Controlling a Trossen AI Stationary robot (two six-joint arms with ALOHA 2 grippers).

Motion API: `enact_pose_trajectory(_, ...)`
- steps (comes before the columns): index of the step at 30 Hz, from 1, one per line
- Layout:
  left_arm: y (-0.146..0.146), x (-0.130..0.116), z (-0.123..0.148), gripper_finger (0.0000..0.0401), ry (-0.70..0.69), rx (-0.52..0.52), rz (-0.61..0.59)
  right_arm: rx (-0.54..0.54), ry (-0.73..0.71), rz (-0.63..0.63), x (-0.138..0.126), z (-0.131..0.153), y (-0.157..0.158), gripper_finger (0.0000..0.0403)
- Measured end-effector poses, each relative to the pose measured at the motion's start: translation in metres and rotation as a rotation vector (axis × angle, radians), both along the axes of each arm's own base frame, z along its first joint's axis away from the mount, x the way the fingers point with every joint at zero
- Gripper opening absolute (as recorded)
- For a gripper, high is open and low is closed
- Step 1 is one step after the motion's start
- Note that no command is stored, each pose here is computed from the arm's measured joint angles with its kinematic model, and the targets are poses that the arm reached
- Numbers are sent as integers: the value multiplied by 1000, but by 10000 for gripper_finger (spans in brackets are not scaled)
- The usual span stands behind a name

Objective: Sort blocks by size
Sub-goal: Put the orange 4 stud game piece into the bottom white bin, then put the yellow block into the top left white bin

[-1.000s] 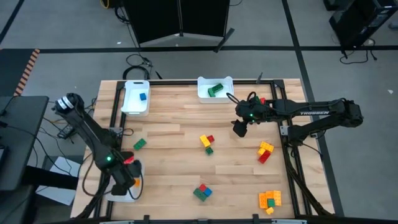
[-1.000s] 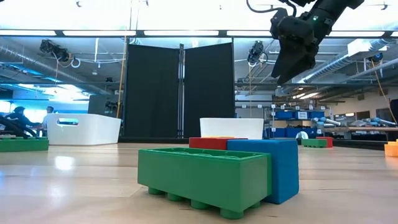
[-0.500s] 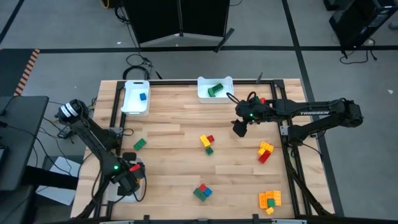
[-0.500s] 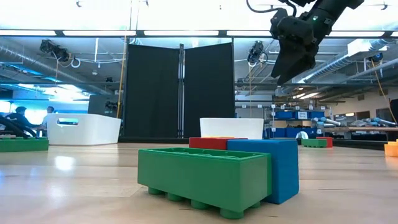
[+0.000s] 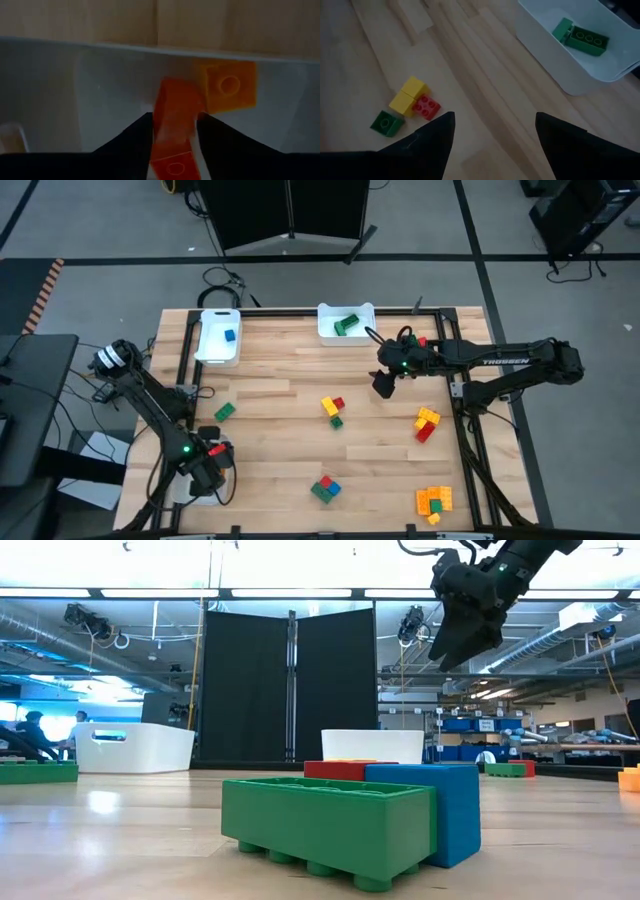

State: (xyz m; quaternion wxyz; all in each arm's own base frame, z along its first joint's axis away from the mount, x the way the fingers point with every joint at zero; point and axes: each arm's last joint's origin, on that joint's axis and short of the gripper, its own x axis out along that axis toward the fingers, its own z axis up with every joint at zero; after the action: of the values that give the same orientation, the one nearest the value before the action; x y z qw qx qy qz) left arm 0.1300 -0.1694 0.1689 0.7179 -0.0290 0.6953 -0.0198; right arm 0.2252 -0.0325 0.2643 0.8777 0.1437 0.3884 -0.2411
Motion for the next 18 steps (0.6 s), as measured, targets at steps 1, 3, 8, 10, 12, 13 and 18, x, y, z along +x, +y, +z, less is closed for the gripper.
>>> enact_pose_trajectory(1,0,0,0,179,-2,-1,0,-1,0,-1,0,0,0,289)
enact_pose_trajectory(3,0,0,0,200,-1,0,1,-2,0,-2,0,0,0,289)
enact_pose_trajectory(8,-1,-1,0,236,35,-27,11,12,-20,2,1,1,0,293)
enact_pose_trajectory(10,-1,-2,1,241,65,-48,23,45,-44,1,3,2,1,293)
enact_pose_trajectory(12,-2,-2,1,243,90,-64,54,64,-72,-3,4,3,1,291)
enact_pose_trajectory(13,-2,-3,1,243,100,-68,73,67,-84,-3,5,4,1,291)
enact_pose_trajectory(18,-2,-3,1,243,125,-81,123,39,-94,29,7,5,1,289)
